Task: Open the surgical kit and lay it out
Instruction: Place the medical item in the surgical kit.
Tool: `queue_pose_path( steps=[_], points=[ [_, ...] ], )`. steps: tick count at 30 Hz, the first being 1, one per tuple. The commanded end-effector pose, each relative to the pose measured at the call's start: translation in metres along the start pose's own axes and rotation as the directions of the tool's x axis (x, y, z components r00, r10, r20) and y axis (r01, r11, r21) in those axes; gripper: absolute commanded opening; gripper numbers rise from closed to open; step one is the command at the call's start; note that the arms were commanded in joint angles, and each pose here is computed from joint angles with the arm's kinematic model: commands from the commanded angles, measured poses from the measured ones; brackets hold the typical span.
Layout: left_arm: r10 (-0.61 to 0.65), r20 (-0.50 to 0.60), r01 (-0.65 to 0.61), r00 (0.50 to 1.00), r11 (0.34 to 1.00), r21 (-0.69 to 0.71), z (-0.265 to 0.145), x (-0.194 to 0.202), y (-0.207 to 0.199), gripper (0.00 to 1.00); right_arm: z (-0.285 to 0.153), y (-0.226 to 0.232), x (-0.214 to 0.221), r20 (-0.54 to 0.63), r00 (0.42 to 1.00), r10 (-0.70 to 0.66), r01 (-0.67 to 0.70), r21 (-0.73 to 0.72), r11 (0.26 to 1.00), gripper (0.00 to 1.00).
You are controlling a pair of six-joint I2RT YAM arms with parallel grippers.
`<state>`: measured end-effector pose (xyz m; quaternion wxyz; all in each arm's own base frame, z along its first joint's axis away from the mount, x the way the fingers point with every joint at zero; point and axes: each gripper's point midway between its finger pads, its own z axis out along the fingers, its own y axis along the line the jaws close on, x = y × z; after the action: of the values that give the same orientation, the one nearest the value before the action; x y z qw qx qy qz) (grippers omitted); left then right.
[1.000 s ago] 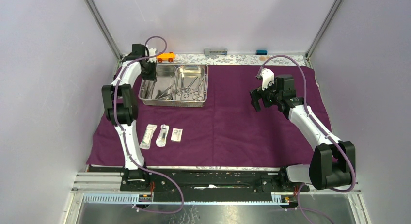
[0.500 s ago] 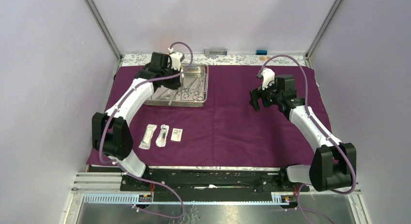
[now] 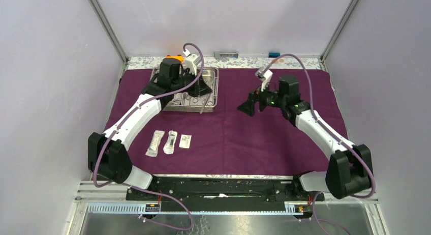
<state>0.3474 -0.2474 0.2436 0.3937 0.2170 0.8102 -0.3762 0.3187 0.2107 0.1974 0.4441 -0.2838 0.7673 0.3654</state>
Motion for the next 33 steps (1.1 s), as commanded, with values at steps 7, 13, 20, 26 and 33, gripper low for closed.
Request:
queue_pose_path(
  steps=[7, 13, 20, 26, 33],
  points=[
    [-0.092, 0.172, 0.087, 0.981, 0.995, 0.037, 0.019, -0.050, -0.043, 0.00, 0.057, 0.053, -0.047, 0.045, 0.987, 0.157, -0.139, -0.274, 0.952, 0.93],
    [-0.192, 0.159, 0.195, 0.968, 0.981, -0.001, 0.034, -0.055, -0.040, 0.00, 0.071, 0.059, -0.038, 0.028, 0.972, 0.232, -0.212, -0.308, 0.927, 0.96],
    [-0.235, 0.135, 0.240, 0.963, 0.971, -0.021, 0.046, -0.050, -0.039, 0.00, 0.078, 0.061, -0.031, 0.010, 0.970, 0.243, -0.229, -0.301, 0.926, 0.90],
    [-0.252, 0.126, 0.258, 0.959, 0.966, -0.034, 0.052, -0.046, -0.039, 0.00, 0.082, 0.059, -0.031, 0.005, 0.968, 0.250, -0.238, -0.290, 0.927, 0.78],
    [-0.266, 0.123, 0.273, 0.956, 0.961, -0.049, 0.057, -0.043, -0.036, 0.00, 0.090, 0.058, -0.023, -0.019, 0.966, 0.256, -0.252, -0.262, 0.932, 0.59]
  ],
)
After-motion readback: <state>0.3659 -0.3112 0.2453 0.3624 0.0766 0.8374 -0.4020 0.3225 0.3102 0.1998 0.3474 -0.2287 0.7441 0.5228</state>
